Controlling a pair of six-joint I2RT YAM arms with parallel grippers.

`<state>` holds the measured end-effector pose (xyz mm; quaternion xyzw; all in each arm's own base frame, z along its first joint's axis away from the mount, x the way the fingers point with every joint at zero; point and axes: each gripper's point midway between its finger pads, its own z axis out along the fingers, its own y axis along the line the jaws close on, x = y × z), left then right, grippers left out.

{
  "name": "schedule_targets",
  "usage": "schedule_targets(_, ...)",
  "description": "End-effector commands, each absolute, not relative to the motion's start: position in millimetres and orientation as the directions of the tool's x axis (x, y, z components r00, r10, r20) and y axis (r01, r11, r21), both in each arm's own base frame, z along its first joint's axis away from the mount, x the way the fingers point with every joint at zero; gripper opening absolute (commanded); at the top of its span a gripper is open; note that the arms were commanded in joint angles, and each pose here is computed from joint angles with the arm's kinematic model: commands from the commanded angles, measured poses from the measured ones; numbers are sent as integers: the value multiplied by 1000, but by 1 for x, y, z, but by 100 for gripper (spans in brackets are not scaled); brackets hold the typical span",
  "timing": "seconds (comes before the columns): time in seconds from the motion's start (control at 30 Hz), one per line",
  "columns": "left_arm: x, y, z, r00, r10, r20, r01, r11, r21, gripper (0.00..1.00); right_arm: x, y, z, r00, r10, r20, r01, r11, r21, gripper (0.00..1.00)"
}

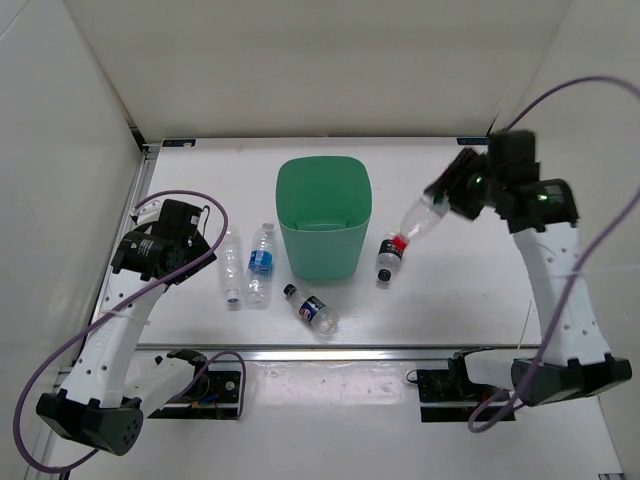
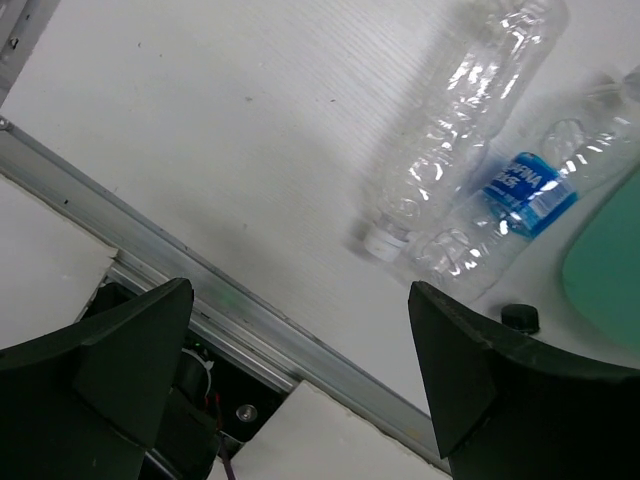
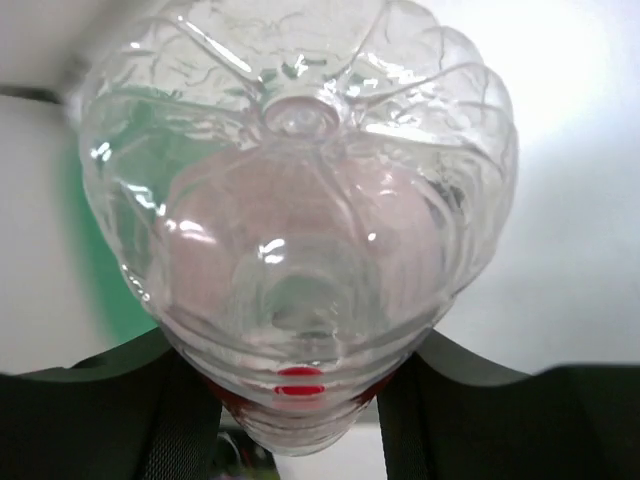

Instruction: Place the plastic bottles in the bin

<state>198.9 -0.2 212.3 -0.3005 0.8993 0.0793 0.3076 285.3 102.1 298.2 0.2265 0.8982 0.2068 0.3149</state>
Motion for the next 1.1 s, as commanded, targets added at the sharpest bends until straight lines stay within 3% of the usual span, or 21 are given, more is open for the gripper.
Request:
schedule_targets(0.0, 183, 12, 203, -644, -482, -594, -619, 785, 34, 100, 289, 111, 363, -625, 513, -589, 180, 828, 531, 35)
schedule_targets(0.1, 177, 15, 198, -649, -487, -585, -633, 772, 58, 100, 314, 163, 428, -529, 440, -726, -78, 826, 558, 35)
schedule_targets(0.2, 181, 9, 199, -666, -479, -572, -607, 793, 43, 100, 340, 212, 433, -519, 362, -775, -164, 847, 505, 36)
schedule_targets(0.23, 180, 8, 198, -669, -481, -566, -604, 796, 38, 100, 357, 232, 411, -556, 313, -770, -164, 867, 470, 40)
schedule_targets(0.27, 182, 7, 196, -677, -479, -559, -604, 796, 49, 100, 361, 247, 403, -572, 282, -770, -184, 871, 456, 45)
schedule_targets(0.3, 184, 7, 197, -677, -479, -559, -604, 796, 49, 100, 367, 272, 387, -603, 245, -759, -205, 872, 445, 60)
schedule_targets(0.33, 184, 7, 197, -677, -479, -559, -604, 796, 49, 100, 371, 283, 375, -618, 218, -755, -217, 876, 430, 60)
schedule_targets(0.47, 190, 9, 204, -664, -467, -584, -605, 795, 52, 100, 368, 289, 355, -675, 205, -709, -155, 900, 408, 100)
schedule_targets(0.53, 193, 9, 212, -650, -471, -597, -606, 795, 32, 100, 365, 250, 380, -612, 292, -735, -76, 903, 422, 100)
schedule_targets(0.6, 193, 9, 212, -650, -471, -597, -606, 795, 32, 100, 369, 205, 354, -606, 371, -704, 62, 904, 423, 100)
schedule_targets(0.63, 193, 10, 212, -647, -468, -602, -609, 793, 37, 100, 361, 182, 374, -542, 441, -715, 74, 873, 482, 100)
schedule_targets(0.8, 194, 10, 205, -651, -467, -598, -608, 792, 43, 100, 354, 103, 267, -642, 588, -493, 353, 796, 491, 100)
schedule_targets(0.93, 194, 10, 196, -674, -461, -578, -606, 792, 75, 100, 345, 97, 189, -736, 579, -350, 424, 798, 428, 100)
schedule_targets(1.07, 196, 11, 193, -685, -454, -569, -607, 789, 101, 100, 365, 115, 177, -781, 541, -312, 350, 794, 497, 100)
